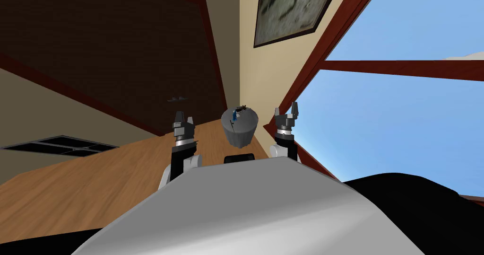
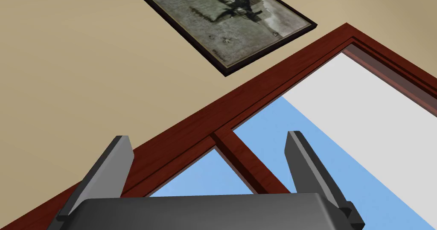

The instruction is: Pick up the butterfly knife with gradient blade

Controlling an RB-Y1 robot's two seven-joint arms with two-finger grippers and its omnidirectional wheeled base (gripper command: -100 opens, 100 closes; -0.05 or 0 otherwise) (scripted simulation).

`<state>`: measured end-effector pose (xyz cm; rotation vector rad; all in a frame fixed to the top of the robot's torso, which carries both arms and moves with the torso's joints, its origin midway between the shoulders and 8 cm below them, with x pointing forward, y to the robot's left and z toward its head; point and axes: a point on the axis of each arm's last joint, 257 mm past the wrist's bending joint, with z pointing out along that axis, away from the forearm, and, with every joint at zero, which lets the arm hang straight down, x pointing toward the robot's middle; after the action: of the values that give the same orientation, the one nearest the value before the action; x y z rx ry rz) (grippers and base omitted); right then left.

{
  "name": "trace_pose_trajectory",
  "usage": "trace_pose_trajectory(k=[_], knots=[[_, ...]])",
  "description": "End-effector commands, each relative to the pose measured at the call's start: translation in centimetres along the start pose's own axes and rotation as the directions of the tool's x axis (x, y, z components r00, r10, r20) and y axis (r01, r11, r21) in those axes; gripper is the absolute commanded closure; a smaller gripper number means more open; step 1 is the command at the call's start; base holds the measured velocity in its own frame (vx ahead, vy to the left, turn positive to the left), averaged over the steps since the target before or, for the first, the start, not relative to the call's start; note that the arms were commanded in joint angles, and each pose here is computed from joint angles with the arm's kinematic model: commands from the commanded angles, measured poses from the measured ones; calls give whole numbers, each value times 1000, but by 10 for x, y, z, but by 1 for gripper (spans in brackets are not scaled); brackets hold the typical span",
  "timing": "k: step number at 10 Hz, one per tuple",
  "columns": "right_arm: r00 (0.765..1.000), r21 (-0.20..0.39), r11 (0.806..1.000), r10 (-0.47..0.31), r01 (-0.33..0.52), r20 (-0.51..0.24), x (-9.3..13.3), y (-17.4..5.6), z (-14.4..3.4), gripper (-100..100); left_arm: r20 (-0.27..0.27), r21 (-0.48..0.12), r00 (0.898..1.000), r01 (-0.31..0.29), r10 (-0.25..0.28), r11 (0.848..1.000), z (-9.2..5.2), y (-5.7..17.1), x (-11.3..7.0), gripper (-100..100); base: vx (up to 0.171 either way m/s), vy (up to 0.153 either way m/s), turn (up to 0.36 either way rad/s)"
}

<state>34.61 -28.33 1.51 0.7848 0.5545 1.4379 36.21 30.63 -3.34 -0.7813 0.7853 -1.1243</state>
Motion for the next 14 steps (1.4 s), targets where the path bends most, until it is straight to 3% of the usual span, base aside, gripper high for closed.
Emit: trace_pose_trajectory(k=[1, 7, 9, 12, 13, 14], knots=[[1000, 0, 1000, 0, 0, 0, 0, 0, 0, 0, -24, -4, 1000, -1, 1, 1000, -1, 2, 3, -100, 1, -3, -70], [1000, 0, 1000, 0, 0, 0, 0, 0, 0, 0, -159, -67, 987, 23, -34, 997, -11, 24, 24, -100, 8, -6, -148], [1000, 0, 1000, 0, 0, 0, 0, 0, 0, 0, -211, -125, 974, 53, -78, 991, -20, 40, 34, -100, 11, -8, -239], [1000, 0, 1000, 0, 0, 0, 0, 0, 0, 0, -257, -161, 962, 54, -95, 986, -27, 51, 41, -100, 9, -3, -140], [1000, 0, 1000, 0, 0, 0, 0, 0, 0, 0, -281, -204, 952, 68, -125, 977, -35, 62, 46, -100, 11, -6, -240], [1000, 0, 1000, 0, 0, 0, 0, 0, 0, 0, -287, -203, 950, 63, -122, 977, -35, 62, 47, -100, 9, 1, -130]])
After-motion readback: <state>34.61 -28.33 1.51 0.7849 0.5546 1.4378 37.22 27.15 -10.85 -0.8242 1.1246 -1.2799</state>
